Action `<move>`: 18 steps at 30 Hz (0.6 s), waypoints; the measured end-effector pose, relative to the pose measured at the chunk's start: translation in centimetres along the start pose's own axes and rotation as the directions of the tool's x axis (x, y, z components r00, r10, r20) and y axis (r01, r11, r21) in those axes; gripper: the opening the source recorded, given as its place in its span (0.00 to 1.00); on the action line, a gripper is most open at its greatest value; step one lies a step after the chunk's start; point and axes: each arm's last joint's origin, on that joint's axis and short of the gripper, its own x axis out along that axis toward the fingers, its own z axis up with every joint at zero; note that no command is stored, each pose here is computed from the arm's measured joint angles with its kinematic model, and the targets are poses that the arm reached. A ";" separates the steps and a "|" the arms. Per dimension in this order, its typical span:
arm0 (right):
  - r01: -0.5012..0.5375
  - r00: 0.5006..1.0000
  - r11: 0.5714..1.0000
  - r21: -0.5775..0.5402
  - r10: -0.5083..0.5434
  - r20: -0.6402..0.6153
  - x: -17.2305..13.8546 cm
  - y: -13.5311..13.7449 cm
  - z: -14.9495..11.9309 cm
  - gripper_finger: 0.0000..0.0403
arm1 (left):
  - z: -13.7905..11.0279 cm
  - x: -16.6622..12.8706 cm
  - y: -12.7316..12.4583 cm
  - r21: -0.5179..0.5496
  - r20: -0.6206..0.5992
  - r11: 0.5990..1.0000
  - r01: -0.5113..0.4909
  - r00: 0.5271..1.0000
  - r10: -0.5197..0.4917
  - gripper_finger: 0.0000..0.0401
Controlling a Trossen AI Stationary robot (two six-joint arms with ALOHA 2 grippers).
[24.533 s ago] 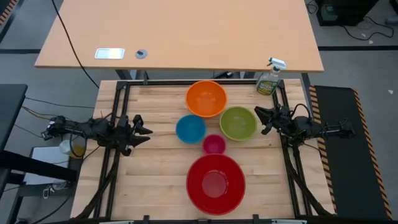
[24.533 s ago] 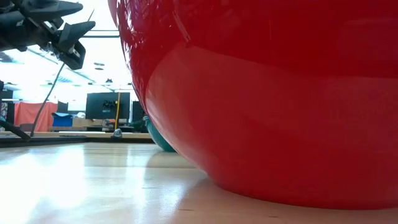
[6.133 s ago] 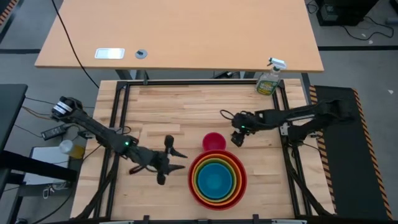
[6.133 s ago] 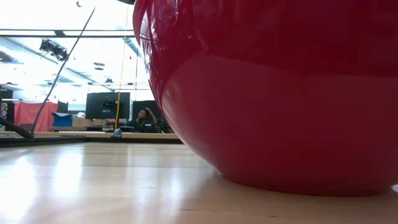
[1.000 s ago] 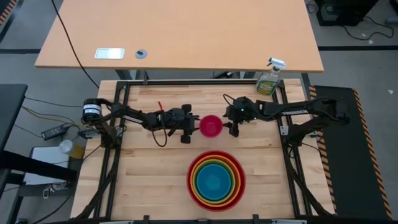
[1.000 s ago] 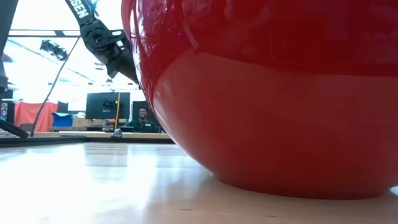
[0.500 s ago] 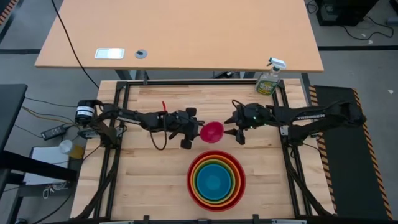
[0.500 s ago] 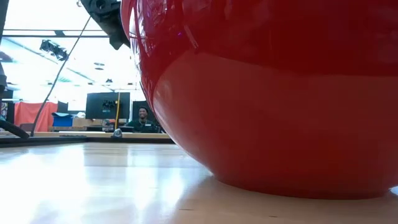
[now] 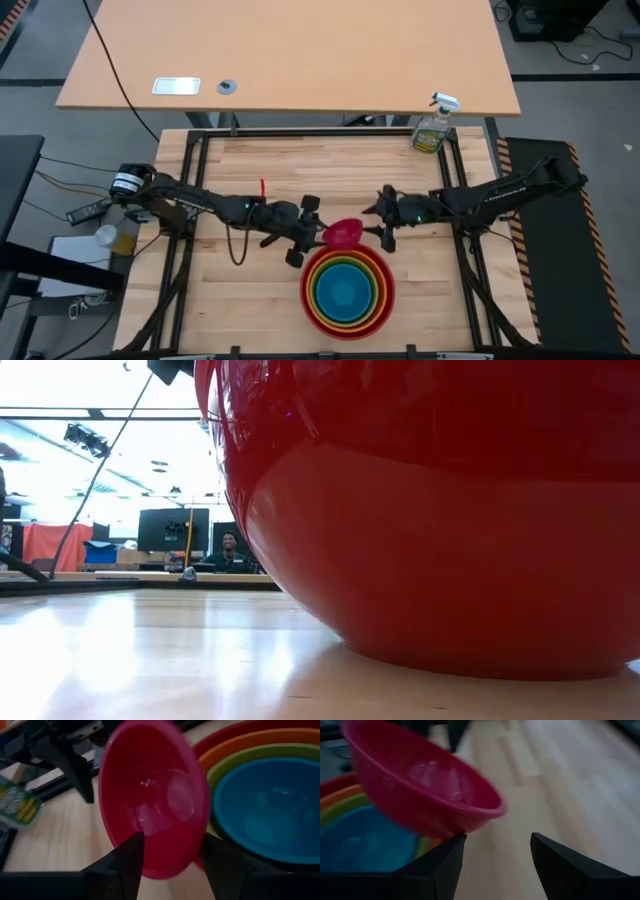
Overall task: Nest bowls inside each other
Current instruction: Stack the pink bowl on top of the blue bowl
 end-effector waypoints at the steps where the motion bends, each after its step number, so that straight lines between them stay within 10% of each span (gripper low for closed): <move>1: -0.017 1.000 1.000 -0.002 0.017 -0.001 0.1 0.6 -0.1 0.59 | 0.1 0.0 -0.4 0.000 0.002 1.000 0.010 1.000 -0.010 0.48; 18: -0.101 0.982 0.986 -0.136 0.077 -0.171 2.7 9.9 -2.7 0.52 | 0.4 2.0 -8.4 -0.059 0.024 0.981 0.185 0.983 -0.184 0.48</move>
